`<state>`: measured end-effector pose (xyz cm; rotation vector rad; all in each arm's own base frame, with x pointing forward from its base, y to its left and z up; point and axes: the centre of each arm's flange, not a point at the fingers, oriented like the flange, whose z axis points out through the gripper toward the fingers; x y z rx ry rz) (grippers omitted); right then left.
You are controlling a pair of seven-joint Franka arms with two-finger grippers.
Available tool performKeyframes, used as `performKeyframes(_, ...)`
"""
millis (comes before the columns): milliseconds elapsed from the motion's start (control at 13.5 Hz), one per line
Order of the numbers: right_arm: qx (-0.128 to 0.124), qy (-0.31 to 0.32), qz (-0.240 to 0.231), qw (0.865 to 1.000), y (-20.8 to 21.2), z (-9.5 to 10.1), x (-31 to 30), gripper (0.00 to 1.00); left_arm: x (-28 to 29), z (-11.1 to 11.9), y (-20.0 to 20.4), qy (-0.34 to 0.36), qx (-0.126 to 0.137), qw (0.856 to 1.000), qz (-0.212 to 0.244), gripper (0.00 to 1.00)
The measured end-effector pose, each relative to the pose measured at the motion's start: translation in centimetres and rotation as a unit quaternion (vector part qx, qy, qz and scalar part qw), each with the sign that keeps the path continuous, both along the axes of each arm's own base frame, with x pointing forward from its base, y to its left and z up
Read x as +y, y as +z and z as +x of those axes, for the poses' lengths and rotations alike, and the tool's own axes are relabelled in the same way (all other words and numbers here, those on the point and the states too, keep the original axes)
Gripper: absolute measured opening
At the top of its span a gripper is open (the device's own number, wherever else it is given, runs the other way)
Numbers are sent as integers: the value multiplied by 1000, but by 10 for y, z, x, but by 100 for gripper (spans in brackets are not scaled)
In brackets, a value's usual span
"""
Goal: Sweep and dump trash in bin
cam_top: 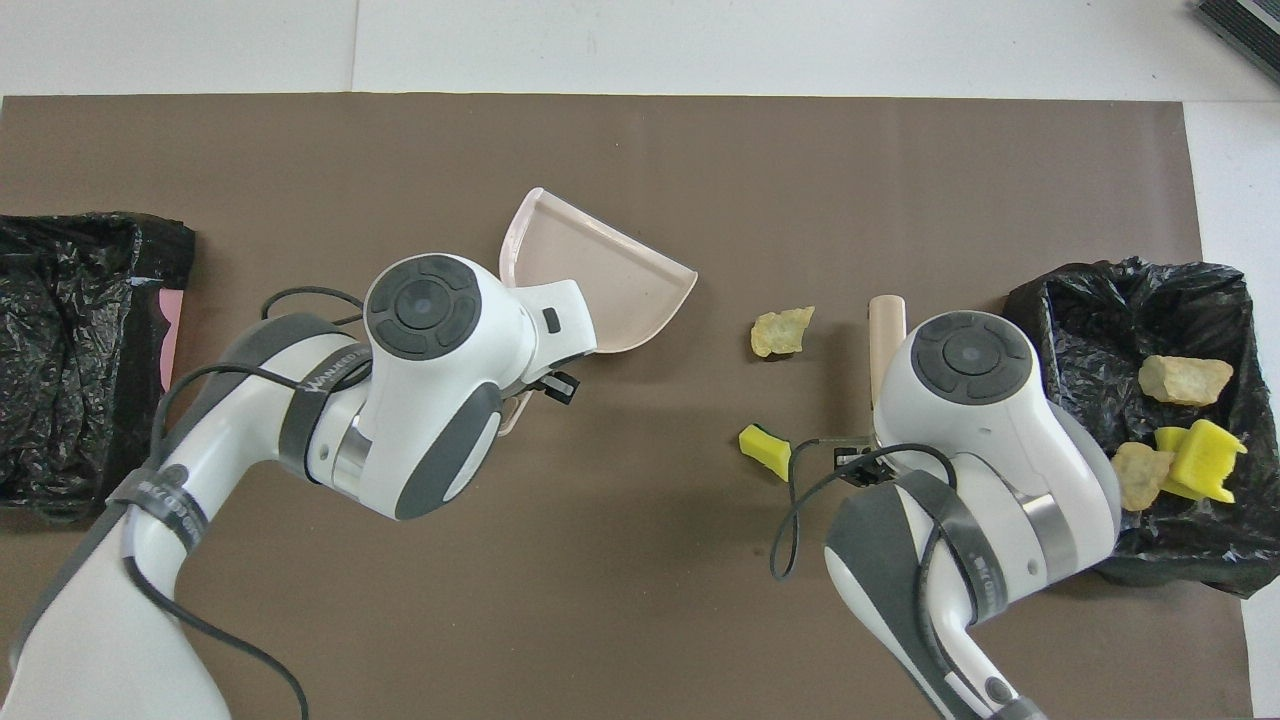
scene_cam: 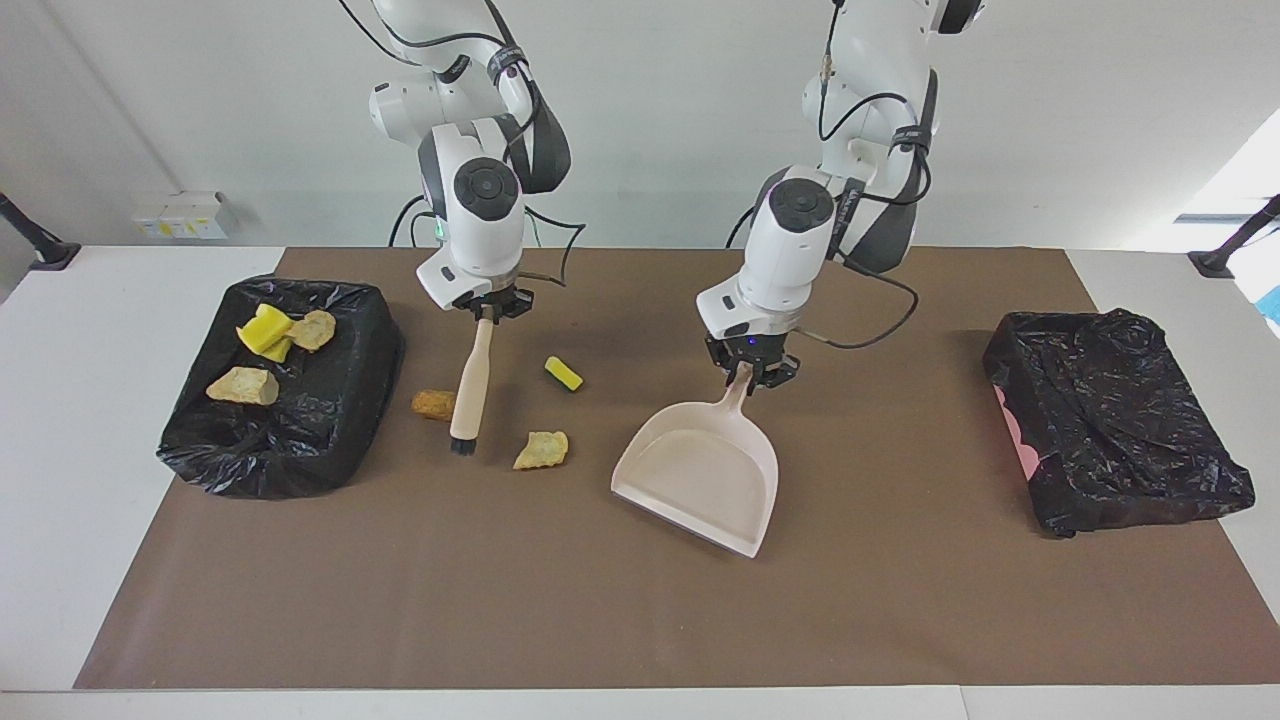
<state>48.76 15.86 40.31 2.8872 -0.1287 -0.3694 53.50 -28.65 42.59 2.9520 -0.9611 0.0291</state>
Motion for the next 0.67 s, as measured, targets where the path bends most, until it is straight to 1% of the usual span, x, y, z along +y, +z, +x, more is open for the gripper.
performKeyframes(148, 3, 4, -13, 1000, 2, 4, -2, 26, 43, 4, 30, -74, 6, 997, 7, 31)
performKeyframes(297, 19, 6, -35, 999, 0, 1, -10, 26, 86, 3, 51, -174, 18, 985, 11, 31)
performKeyframes(445, 36, 2, -56, 998, -3, -3, -23, 26, 105, -1, 51, -239, 34, 970, 11, 31)
performKeyframes(668, 48, -7, -78, 996, -15, -10, -49, 26, 112, -10, 34, -331, 47, 942, 7, 31)
